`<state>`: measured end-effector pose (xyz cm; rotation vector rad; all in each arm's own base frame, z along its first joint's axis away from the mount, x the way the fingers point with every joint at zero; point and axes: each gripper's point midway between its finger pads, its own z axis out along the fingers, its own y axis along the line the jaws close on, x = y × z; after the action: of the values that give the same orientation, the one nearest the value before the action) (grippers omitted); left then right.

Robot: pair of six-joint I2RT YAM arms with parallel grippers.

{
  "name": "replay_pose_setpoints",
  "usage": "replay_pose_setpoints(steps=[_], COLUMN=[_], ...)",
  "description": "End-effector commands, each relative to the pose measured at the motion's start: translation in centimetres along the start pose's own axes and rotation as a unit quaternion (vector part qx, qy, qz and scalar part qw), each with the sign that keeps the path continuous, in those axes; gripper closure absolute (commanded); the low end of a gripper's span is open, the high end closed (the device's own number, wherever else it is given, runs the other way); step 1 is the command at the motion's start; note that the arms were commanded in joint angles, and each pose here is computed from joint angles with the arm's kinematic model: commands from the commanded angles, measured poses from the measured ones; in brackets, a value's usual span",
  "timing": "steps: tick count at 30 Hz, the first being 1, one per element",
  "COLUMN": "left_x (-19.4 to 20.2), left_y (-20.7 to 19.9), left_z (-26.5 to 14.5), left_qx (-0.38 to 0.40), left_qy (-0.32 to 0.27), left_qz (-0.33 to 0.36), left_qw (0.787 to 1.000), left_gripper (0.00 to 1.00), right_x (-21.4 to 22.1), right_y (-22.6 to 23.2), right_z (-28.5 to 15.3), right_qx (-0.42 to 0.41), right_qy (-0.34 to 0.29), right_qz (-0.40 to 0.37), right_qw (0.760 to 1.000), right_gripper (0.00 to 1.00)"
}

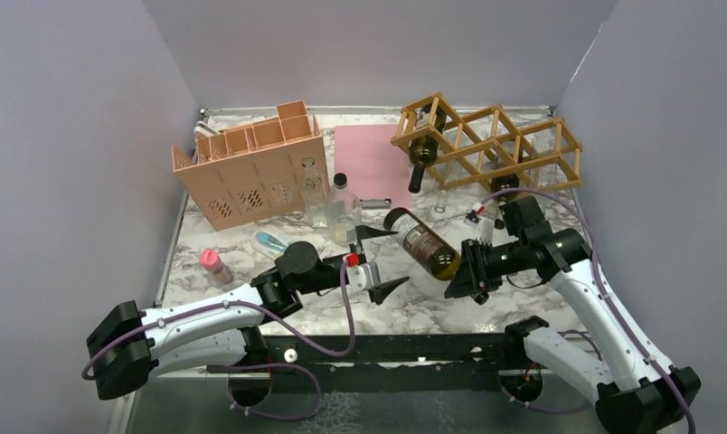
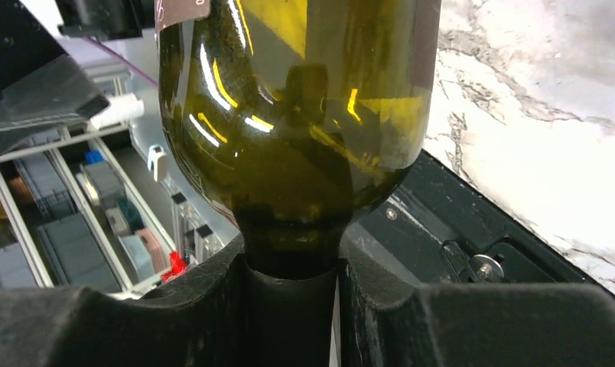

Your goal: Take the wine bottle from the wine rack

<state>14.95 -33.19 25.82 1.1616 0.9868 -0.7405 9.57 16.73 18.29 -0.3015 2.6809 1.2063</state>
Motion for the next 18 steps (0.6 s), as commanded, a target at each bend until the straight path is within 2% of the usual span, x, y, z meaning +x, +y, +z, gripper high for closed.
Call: replay_pose_setpoints(steps=[1, 8, 18], left_x=[-1.0, 1.0, 2.7], left_y=[-3.9, -4.0, -5.7], left_z=[-0.3, -0.4, 2.4], left_qx=[0.108, 0.109, 0.157], left_qy=[-0.062, -0.037, -0.009], left_qz=[0.088, 0.132, 0.129], left_qw=[0.988, 0.984, 0.979], left_gripper=[0.01, 0.01, 0.01], right_x=[-0.7, -0.2, 0.0], right_y=[2.2, 2.4, 2.3], right_z=[-0.1, 1.2, 2.5], right_qx=[-0.039, -0.043, -0.033], right_qy=[0.004, 0.059, 0.113], right_qz=[-0.062, -0.056, -0.043], right_qw=[0.997, 0.996, 0.992], right_gripper=[0.9, 0.9, 0.9])
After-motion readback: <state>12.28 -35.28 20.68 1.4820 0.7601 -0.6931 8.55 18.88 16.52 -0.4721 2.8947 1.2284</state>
